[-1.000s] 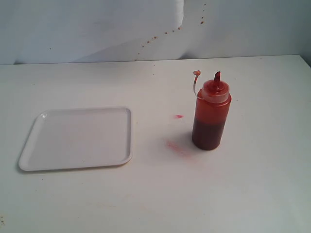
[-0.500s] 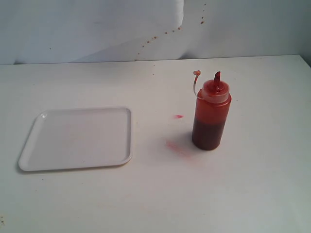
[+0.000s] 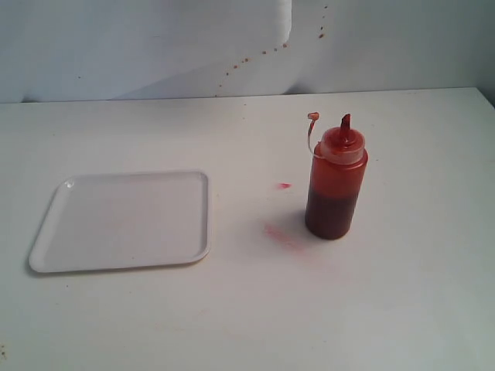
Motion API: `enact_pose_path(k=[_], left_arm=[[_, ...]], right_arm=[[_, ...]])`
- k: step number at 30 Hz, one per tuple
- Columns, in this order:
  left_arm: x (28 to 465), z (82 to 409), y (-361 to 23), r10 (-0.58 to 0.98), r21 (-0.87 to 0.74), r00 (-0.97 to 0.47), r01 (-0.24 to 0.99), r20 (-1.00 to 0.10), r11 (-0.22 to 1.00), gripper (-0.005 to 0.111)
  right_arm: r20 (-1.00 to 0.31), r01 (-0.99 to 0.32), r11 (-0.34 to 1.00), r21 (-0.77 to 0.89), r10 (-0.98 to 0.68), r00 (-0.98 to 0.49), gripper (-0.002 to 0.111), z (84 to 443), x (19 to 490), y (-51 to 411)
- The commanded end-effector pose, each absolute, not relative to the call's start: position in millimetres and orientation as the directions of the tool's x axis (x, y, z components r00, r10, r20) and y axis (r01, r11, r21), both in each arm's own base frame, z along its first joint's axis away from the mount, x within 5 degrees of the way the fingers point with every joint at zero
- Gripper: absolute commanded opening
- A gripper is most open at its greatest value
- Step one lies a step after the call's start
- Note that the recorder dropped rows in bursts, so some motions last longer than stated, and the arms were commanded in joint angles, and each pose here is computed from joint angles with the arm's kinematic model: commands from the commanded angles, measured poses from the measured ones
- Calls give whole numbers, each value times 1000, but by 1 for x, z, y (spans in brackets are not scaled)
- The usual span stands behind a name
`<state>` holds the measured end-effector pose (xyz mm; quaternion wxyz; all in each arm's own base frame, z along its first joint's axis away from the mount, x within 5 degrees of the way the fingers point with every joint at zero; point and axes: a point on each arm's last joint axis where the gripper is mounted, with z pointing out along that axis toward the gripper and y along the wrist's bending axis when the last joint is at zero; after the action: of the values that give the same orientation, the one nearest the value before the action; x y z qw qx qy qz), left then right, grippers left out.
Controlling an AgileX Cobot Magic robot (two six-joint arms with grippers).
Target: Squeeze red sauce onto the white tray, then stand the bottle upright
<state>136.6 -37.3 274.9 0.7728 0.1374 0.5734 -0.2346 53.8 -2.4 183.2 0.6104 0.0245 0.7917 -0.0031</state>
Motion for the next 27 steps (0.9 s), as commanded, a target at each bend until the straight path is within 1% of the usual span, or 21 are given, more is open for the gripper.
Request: enact_pose_path(k=[1, 2, 4, 7, 10, 13, 15, 18, 22, 24, 25, 27], left_arm=[[201, 229, -55, -105, -125, -74, 752, -992, 648, 0], [213, 220, -60, -55, -126, -115, 793, -992, 596, 0], [240, 190, -72, 22, -182, -222, 851, -975, 493, 0], [270, 143, -99, 92, -283, -339, 884, -936, 371, 0], [293, 107, -126, 131, -331, -381, 897, -915, 295, 0], [315, 86, -151, 154, -319, -359, 918, -921, 235, 0], [327, 80, -164, 158, -295, -329, 933, -931, 205, 0], [344, 80, -182, 154, -242, -267, 956, -951, 168, 3], [357, 86, -202, 143, -185, -202, 975, -969, 127, 10], [357, 87, -212, 154, -167, -183, 980, -971, 112, 17], [358, 84, -217, 193, -154, -177, 980, -965, 128, 24], [359, 80, -227, 245, -135, -172, 978, -954, 161, 42]], right_arm=[[-967, 36, 999, 29, 37, -250, 0, 182, 54, -2], [-967, 36, 999, 29, 37, -250, 0, 182, 54, -2], [-967, 36, 999, 29, 37, -250, 0, 182, 54, -2], [-967, 36, 999, 29, 37, -250, 0, 182, 54, -2], [-967, 36, 999, 29, 37, -250, 0, 182, 54, -2], [-967, 36, 999, 29, 37, -250, 0, 182, 54, -2], [-967, 36, 999, 29, 37, -250, 0, 182, 54, -2], [-967, 36, 999, 29, 37, -250, 0, 182, 54, -2], [-967, 36, 999, 29, 37, -250, 0, 182, 54, -2], [-967, 36, 999, 29, 37, -250, 0, 182, 54, -2], [-967, 36, 999, 29, 37, -250, 0, 182, 54, -2], [-967, 36, 999, 29, 37, -250, 0, 182, 54, -2]])
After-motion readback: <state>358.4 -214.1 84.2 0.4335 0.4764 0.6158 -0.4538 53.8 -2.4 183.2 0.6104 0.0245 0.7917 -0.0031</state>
